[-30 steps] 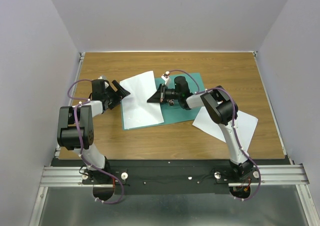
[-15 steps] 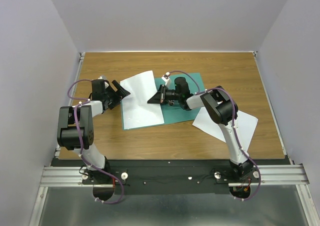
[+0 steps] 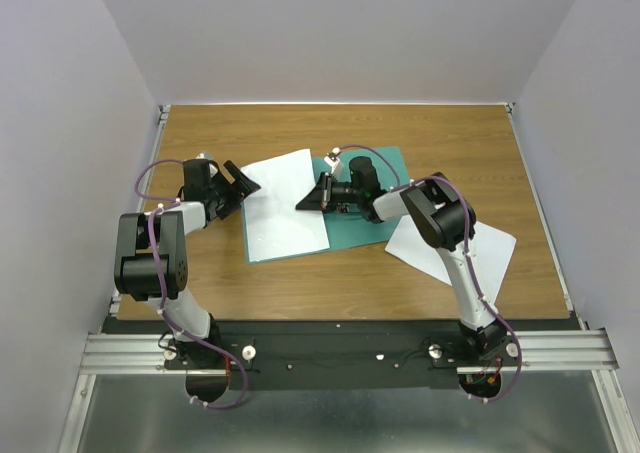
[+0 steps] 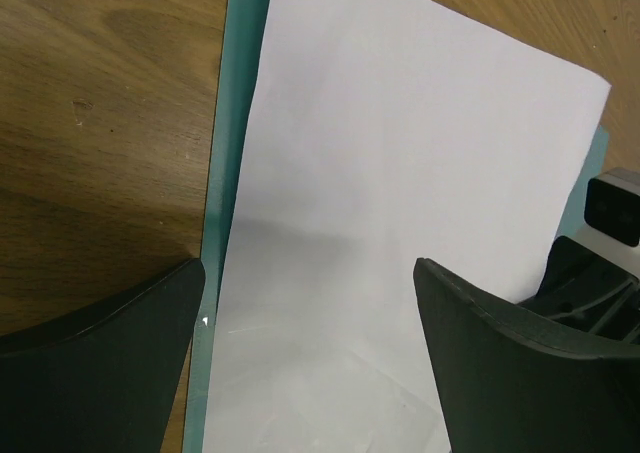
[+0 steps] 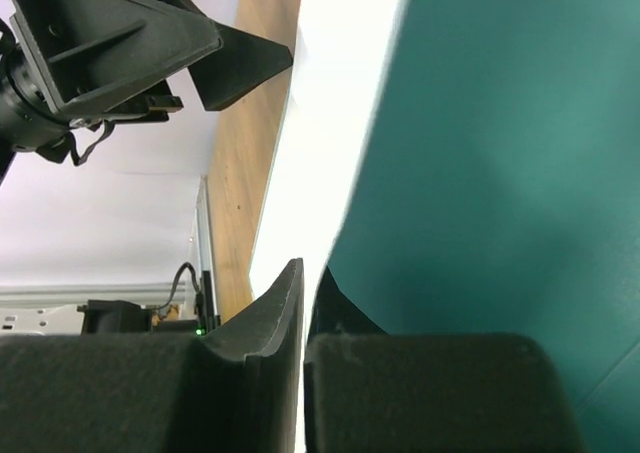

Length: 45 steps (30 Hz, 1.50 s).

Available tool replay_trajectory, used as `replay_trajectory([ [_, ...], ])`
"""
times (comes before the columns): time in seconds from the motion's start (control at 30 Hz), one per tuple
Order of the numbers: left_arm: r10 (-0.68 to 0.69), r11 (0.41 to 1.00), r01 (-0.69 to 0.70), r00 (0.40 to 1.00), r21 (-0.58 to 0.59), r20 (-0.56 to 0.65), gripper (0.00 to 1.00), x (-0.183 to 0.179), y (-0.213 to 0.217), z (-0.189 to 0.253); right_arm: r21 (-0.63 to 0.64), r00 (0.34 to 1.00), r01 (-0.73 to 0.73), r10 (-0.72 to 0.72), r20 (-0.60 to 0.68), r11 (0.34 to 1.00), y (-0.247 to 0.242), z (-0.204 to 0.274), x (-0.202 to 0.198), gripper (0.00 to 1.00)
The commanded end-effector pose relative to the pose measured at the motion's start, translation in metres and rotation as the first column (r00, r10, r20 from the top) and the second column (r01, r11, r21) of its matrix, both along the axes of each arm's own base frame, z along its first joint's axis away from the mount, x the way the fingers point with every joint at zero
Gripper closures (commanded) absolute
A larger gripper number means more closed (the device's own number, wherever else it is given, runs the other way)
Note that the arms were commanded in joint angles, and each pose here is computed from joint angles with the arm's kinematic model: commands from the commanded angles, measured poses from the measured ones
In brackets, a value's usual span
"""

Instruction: Put the files into the folder

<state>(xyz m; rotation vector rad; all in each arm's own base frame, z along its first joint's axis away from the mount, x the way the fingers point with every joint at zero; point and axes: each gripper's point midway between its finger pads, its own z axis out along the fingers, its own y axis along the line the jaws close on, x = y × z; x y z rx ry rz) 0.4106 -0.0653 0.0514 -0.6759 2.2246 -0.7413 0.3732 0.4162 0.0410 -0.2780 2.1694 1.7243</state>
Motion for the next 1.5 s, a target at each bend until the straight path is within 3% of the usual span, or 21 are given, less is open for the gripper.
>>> replay_trajectory([
  [0.0, 0.004, 1.0, -0.004, 0.993, -0.002, -0.118, 0.04, -0.025, -0.001, -0.027, -0.051, 1.0, 0.017, -0.017, 0.014, 0.999, 0.002, -0.009, 0.002, 0.74],
  [0.13, 0.012, 1.0, -0.011, 0.993, 0.006, -0.117, 0.04, -0.024, 0.002, -0.026, -0.17, 0.996, 0.09, -0.087, 0.026, 0.981, -0.008, -0.02, 0.013, 0.58],
  [0.27, 0.029, 0.999, -0.026, 0.994, 0.026, -0.107, 0.04, -0.02, 0.006, -0.022, -0.258, 0.988, 0.153, -0.142, 0.062, 0.954, -0.016, -0.011, 0.026, 0.35],
  [0.33, 0.038, 0.999, -0.035, 0.994, 0.037, -0.099, 0.04, -0.018, 0.008, -0.018, -0.312, 0.982, 0.19, -0.174, 0.08, 0.931, -0.021, -0.011, 0.033, 0.3],
  [0.37, 0.043, 0.998, -0.039, 0.994, 0.042, -0.096, 0.04, -0.017, 0.009, -0.016, -0.322, 0.979, 0.203, -0.185, 0.087, 0.925, -0.022, -0.009, 0.035, 0.24],
  [0.43, 0.054, 0.997, -0.049, 0.995, 0.055, -0.09, 0.04, -0.016, 0.011, -0.012, -0.35, 0.972, 0.236, -0.215, 0.098, 0.907, -0.026, -0.003, 0.039, 0.0],
  [0.5, 0.066, 0.996, -0.061, 0.995, 0.064, -0.073, 0.04, -0.014, 0.014, -0.006, -0.366, 0.965, 0.262, -0.23, 0.128, 0.893, -0.029, 0.006, 0.043, 0.0],
  [0.63, 0.089, 0.992, -0.084, 0.994, 0.09, -0.056, 0.04, -0.011, 0.02, 0.004, -0.466, 0.927, 0.376, -0.319, 0.199, 0.801, -0.049, 0.013, 0.056, 0.0],
  [0.83, 0.134, 0.982, -0.134, 0.991, 0.134, 0.009, 0.04, -0.004, 0.031, 0.035, -0.504, 0.875, 0.483, -0.369, 0.314, 0.716, -0.074, 0.042, 0.065, 0.0],
  [1.0, 0.137, 0.978, -0.145, 0.989, 0.147, 0.063, 0.04, -0.008, 0.028, 0.061, -0.45, 0.832, 0.542, -0.379, 0.405, 0.71, -0.086, 0.092, 0.063, 0.0],
  [1.1, 0.116, 0.974, -0.136, 0.986, 0.18, 0.117, 0.03, -0.005, 0.023, 0.084, -0.434, 0.78, 0.616, -0.432, 0.454, 0.657, -0.108, 0.113, 0.059, 0.0],
  [1.23, 0.009, 0.974, -0.042, 0.989, 0.224, 0.145, 0.03, 0.0, -0.022, 0.102, -0.412, 0.674, 0.737, -0.538, 0.506, 0.535, -0.152, 0.133, 0.048, 0.0],
  [1.33, -0.081, 0.971, 0.046, 0.987, 0.235, 0.139, 0.03, 0.008, -0.061, 0.102, -0.374, 0.628, 0.778, -0.596, 0.5, 0.505, -0.176, 0.15, 0.036, 0.0],
  [1.4, -0.11, 0.967, 0.073, 0.984, 0.242, 0.14, 0.03, 0.019, -0.08, 0.109, -0.405, 0.632, 0.775, -0.615, 0.471, 0.486, -0.192, 0.133, 0.024, 0.0],
  [1.47, -0.155, 0.958, 0.131, 0.985, 0.254, 0.077, 0.04, 0.021, -0.106, 0.088, -0.417, 0.606, 0.793, -0.652, 0.456, 0.445, -0.217, 0.124, 0.015, 0.0],
])
